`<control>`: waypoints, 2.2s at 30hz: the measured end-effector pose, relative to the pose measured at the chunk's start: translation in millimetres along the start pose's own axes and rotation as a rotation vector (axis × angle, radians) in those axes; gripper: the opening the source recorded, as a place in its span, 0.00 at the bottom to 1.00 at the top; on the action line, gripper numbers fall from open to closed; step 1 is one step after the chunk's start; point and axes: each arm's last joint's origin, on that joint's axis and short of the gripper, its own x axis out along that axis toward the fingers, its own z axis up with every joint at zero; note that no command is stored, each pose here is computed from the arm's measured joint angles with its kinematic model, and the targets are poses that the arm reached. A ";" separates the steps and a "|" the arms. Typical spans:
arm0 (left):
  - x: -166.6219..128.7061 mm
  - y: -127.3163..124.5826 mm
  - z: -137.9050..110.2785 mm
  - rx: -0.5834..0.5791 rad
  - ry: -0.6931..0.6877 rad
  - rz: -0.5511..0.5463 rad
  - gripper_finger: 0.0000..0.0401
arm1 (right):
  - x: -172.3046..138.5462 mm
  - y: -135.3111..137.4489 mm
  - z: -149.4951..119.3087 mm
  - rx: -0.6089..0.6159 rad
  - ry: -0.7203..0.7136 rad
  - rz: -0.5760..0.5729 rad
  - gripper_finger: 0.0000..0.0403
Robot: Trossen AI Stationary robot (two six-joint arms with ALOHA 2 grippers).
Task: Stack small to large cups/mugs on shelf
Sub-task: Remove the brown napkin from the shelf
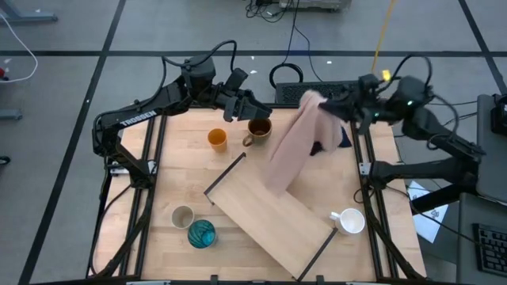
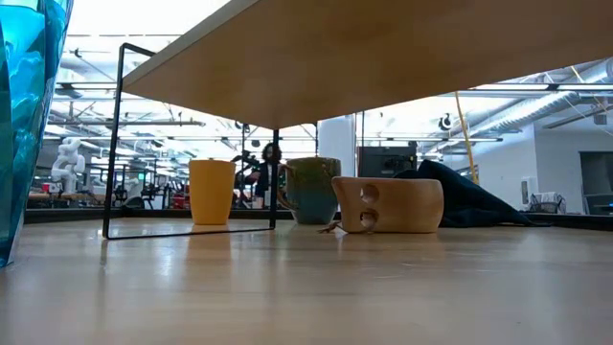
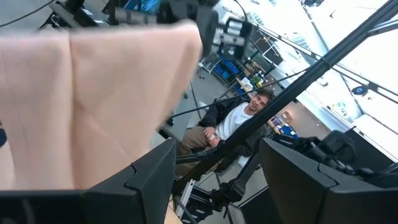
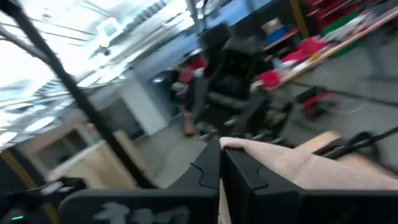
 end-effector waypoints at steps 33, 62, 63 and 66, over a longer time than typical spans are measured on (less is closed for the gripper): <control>0.1 0.6 -0.4 -0.001 -0.002 0.011 0.58 | -45.0 -65.4 7.2 -0.199 0.269 -1.040 0.00; 4.5 -3.9 -4.8 -0.014 0.015 -0.005 0.58 | 1.2 -185.1 -92.3 0.103 0.888 -0.956 0.00; 4.5 -4.0 -4.7 -0.014 0.014 -0.006 0.58 | 1.9 -189.4 -96.8 0.104 0.886 -0.955 0.00; 4.5 -4.0 -4.7 -0.014 0.015 -0.006 0.58 | 0.9 -203.5 -111.4 0.117 0.895 -0.964 0.00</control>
